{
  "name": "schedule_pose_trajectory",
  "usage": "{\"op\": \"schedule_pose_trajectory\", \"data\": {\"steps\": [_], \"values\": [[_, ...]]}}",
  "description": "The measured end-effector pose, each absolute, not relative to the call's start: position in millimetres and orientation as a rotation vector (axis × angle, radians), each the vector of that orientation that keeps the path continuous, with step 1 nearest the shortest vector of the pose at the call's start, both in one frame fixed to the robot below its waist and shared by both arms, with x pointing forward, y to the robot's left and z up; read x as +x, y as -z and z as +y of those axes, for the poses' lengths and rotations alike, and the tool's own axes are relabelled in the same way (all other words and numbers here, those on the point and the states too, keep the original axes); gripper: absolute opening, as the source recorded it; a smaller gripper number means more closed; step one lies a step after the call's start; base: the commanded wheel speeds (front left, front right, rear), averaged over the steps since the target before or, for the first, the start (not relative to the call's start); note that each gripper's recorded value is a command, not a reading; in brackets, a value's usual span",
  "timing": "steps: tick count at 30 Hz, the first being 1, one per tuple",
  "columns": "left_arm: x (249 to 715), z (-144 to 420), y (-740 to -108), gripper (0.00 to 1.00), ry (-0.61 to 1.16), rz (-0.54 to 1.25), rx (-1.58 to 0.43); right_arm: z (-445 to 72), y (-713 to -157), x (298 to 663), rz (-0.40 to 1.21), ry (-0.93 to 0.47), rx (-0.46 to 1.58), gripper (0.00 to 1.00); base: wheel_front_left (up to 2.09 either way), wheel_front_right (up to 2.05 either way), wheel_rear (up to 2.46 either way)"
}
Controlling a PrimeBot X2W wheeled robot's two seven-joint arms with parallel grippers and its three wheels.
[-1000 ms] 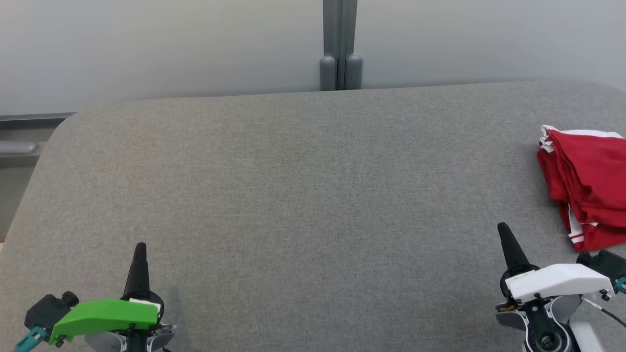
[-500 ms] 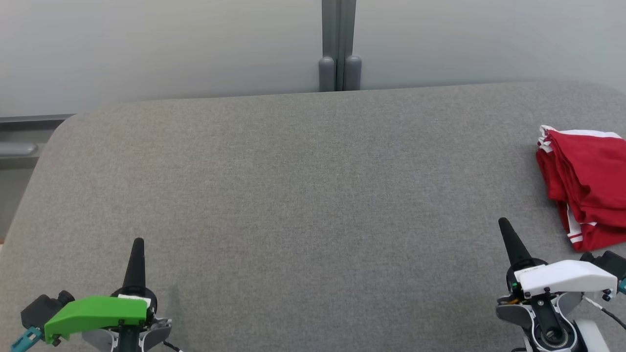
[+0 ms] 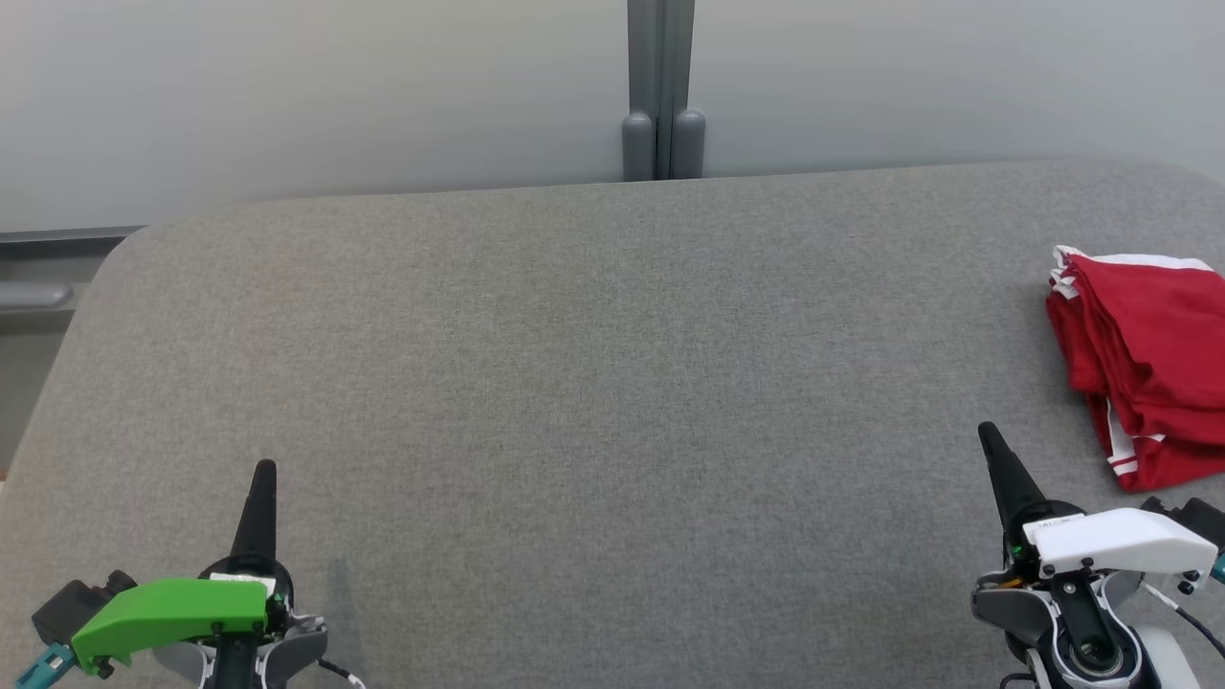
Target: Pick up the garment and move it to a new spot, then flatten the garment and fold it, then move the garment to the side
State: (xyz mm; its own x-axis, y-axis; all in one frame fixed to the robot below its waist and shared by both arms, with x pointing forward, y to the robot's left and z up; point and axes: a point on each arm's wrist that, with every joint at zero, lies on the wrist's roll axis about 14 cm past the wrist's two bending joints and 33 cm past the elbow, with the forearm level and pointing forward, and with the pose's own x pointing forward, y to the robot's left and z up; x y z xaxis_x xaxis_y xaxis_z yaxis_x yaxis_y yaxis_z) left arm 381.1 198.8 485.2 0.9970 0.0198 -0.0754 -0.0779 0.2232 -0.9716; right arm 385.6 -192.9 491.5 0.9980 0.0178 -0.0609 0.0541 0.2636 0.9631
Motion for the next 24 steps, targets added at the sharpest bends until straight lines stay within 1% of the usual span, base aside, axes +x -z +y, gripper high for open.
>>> {"op": "schedule_pose_trajectory", "data": {"steps": [24], "values": [[384.8,198.7,-496.3,0.00,-0.031,0.027,-1.509,-197.6,-499.7,386.9,0.027,0.015,1.495,0.00,0.00,0.00,0.00]]}}
